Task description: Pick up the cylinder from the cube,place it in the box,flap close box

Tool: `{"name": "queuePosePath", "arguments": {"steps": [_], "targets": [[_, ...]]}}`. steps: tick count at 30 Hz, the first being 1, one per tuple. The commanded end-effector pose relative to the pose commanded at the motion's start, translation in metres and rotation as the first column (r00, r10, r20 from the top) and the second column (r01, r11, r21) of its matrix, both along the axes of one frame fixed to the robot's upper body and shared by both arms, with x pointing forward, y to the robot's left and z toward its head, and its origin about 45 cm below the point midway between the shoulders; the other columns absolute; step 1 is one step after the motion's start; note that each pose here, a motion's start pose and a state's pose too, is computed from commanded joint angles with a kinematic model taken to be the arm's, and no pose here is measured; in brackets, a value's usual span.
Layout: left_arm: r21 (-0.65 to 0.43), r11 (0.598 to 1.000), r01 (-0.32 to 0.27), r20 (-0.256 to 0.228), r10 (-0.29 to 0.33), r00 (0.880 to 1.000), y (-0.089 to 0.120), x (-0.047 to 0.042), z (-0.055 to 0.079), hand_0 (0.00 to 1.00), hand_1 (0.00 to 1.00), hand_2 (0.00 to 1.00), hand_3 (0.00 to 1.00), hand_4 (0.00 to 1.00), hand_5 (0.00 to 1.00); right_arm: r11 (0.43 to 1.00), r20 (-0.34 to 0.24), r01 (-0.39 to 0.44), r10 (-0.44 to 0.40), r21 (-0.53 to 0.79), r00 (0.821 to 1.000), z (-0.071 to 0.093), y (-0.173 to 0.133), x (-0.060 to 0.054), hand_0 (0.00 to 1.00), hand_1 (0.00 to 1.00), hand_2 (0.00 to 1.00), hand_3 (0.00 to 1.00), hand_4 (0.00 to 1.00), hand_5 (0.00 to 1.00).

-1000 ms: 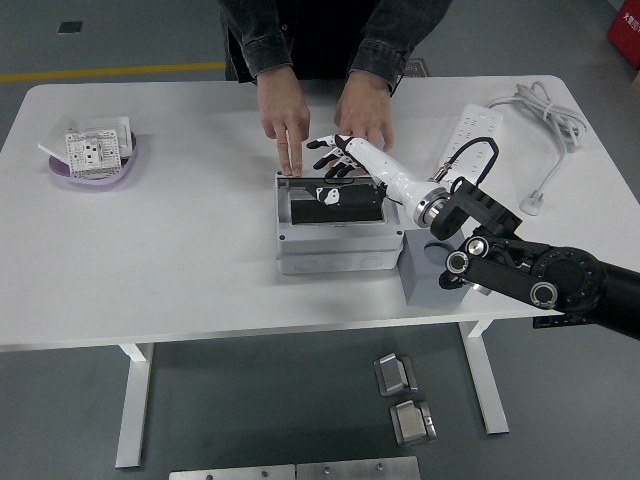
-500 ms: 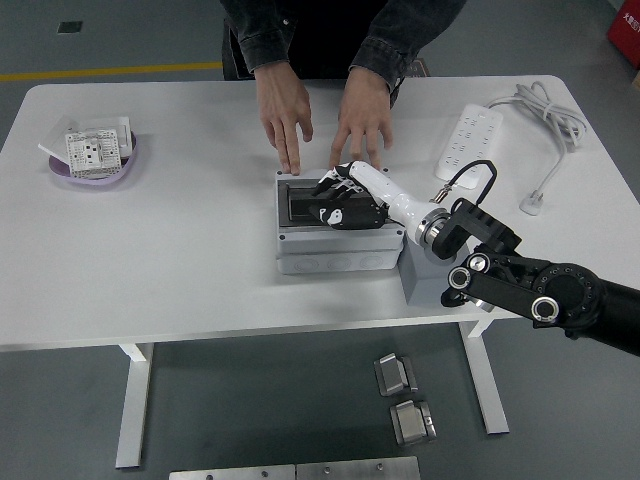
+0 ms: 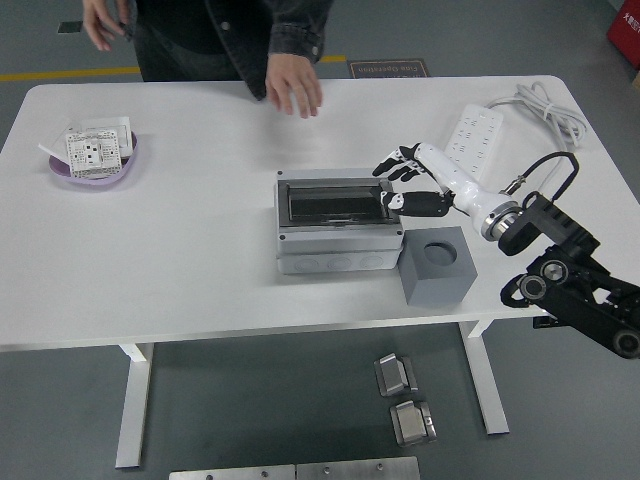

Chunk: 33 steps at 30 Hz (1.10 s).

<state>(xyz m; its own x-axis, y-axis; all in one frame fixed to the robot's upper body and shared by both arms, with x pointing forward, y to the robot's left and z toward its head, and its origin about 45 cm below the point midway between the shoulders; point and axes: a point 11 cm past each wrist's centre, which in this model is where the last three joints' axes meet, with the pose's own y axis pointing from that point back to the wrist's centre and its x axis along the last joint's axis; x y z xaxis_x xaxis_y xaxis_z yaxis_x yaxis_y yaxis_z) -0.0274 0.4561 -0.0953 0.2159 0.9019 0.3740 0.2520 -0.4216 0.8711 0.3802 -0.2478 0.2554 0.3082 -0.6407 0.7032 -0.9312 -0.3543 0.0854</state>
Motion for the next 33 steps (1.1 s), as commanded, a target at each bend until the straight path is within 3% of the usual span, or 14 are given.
{"name": "queuePosePath", "arguments": {"steps": [4, 5, 10, 15, 19, 23, 27, 33], "targets": [[-0.003, 1.0, 0.001, 0.008, -0.001, 1.0, -0.001, 0.0044, 0.0, 0.689, 0.681, 0.583, 0.647, 0.498, 0.348, 0.994, 0.077, 0.016, -0.024, 0.107, 0.997, 0.026, -0.014, -0.012, 0.644, 0.638, 0.697, 0.609, 0.698, 0.3], [-0.004, 1.0, 0.002, 0.01, -0.002, 1.0, -0.001, 0.0057, 0.0, 0.689, 0.681, 0.583, 0.647, 0.502, 0.347, 0.99, 0.095, 0.018, -0.031, 0.138, 0.995, 0.031, -0.016, -0.016, 0.511, 0.599, 0.659, 0.603, 0.707, 0.319], [-0.003, 1.0, 0.001, 0.017, -0.001, 1.0, 0.0, 0.0088, 0.0, 0.689, 0.681, 0.583, 0.647, 0.502, 0.347, 0.941, 0.16, 0.08, -0.139, 0.33, 0.977, 0.05, -0.048, -0.025, 0.511, 0.599, 0.659, 0.603, 0.707, 0.319], [0.003, 1.0, -0.006, 0.012, 0.006, 1.0, 0.003, 0.0049, 0.001, 0.689, 0.681, 0.584, 0.649, 0.507, 0.345, 0.862, 0.208, 0.153, -0.283, 0.484, 0.936, 0.062, -0.093, -0.034, 0.518, 0.589, 0.643, 0.596, 0.706, 0.318], [0.006, 1.0, -0.015, 0.011, 0.015, 1.0, 0.005, 0.0014, 0.002, 0.689, 0.681, 0.585, 0.652, 0.519, 0.347, 0.792, 0.246, 0.178, -0.382, 0.584, 0.891, 0.076, -0.124, -0.042, 0.52, 0.597, 0.64, 0.594, 0.705, 0.31], [0.006, 1.0, -0.022, 0.012, 0.022, 1.0, 0.004, 0.0, 0.001, 0.689, 0.68, 0.585, 0.652, 0.522, 0.343, 0.72, 0.243, 0.191, -0.452, 0.668, 0.858, 0.081, -0.147, -0.045, 0.536, 0.603, 0.634, 0.595, 0.711, 0.31], [0.0, 1.0, -0.025, 0.02, 0.025, 0.999, 0.001, 0.0029, 0.0, 0.689, 0.68, 0.585, 0.652, 0.522, 0.343, 0.668, 0.214, 0.194, -0.478, 0.718, 0.852, 0.073, -0.151, -0.045, 0.536, 0.603, 0.634, 0.595, 0.711, 0.31], [0.008, 1.0, -0.029, 0.043, 0.029, 0.999, 0.003, 0.0119, 0.001, 0.689, 0.68, 0.586, 0.653, 0.527, 0.348, 0.65, 0.201, 0.22, -0.508, 0.727, 0.838, 0.07, -0.159, -0.046, 0.547, 0.601, 0.634, 0.609, 0.714, 0.313]]}}
